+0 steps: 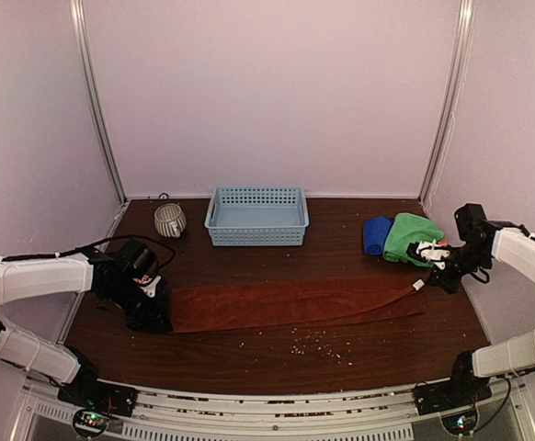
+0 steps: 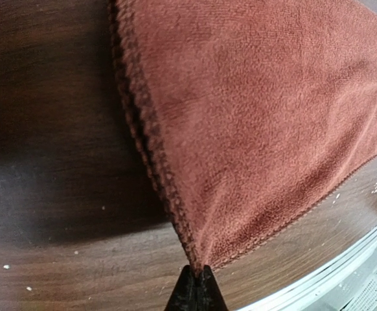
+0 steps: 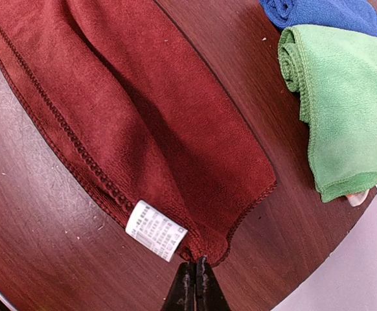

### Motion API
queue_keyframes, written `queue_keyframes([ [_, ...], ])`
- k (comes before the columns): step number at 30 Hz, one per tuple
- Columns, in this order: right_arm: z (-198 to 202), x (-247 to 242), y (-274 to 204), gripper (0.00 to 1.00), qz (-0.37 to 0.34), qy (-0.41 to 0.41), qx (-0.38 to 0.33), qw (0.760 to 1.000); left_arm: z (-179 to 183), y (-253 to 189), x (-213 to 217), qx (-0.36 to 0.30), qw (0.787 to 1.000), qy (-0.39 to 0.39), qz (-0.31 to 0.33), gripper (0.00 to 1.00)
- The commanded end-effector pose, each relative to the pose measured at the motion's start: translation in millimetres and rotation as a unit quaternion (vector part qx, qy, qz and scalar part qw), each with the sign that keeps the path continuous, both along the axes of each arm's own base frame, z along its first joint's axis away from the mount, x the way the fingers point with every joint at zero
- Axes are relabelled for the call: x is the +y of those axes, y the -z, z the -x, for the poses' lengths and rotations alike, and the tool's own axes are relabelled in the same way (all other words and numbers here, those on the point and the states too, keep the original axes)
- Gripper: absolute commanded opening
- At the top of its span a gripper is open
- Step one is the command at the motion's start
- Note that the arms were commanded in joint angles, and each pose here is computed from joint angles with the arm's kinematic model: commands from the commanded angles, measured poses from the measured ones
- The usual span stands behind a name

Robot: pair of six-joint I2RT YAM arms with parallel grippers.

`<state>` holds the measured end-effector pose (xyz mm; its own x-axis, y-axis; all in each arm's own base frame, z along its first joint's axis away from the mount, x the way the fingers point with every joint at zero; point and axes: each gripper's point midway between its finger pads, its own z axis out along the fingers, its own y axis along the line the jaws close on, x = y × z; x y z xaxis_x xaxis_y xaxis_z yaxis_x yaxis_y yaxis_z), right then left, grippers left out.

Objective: Roll the towels
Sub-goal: Smooth out the towel at the center of the board.

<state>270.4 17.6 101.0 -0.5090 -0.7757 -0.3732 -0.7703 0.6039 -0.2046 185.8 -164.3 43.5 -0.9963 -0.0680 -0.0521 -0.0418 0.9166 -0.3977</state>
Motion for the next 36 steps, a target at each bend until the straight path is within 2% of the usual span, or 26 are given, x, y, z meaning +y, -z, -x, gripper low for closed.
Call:
queue_keyframes([
  [1, 13.9, 2.4, 5.5, 0.0, -0.001, -0.014, 0.016, 1.0, -9.0, -10.0, 6.3, -0.011, 1.0, 0.009, -0.027, 0.0],
  [7, 34.7, -3.3, 17.2, 0.0, 0.027, -0.039, 0.052, 0.998, -6.9, -1.5, 15.9, -0.003, 0.998, 0.013, -0.057, 0.0],
  [13, 43.3, -11.1, 11.3, 0.0, 0.055, -0.049, 0.059, 0.996, -5.8, 2.6, 24.5, -0.003, 0.997, 0.014, -0.076, 0.0],
  [23, 82.3, -3.9, 30.4, 0.0, 0.054, -0.109, 0.115, 0.986, -1.0, 10.1, 31.4, 0.006, 0.996, 0.015, -0.084, 0.0],
  [28, 84.2, -0.2, 48.7, 0.0, 0.052, -0.11, 0.122, 0.985, 0.1, 15.9, 32.3, 0.014, 0.996, 0.02, -0.09, 0.0],
  [30, 85.8, -1.0, 52.0, 0.11, 0.055, -0.113, 0.127, 0.984, 1.8, 16.5, 30.7, 0.018, 0.996, 0.025, -0.086, 0.0],
  [31, 86.8, -1.5, 51.4, 0.16, 0.057, -0.115, 0.129, 0.983, 2.4, 14.9, 29.8, 0.019, 0.996, 0.027, -0.083, 0.03],
  [34, 82.7, 1.1, 34.8, 0.26, 0.051, -0.119, 0.118, 0.985, 0.0, -0.2, 28.4, 0.013, 0.996, 0.029, -0.08, 0.27],
  [36, 74.5, 7.8, 18.2, 0.28, 0.031, -0.116, 0.104, 0.987, -3.9, -18.4, 27.8, 0.002, 0.996, 0.03, -0.079, 0.34],
])
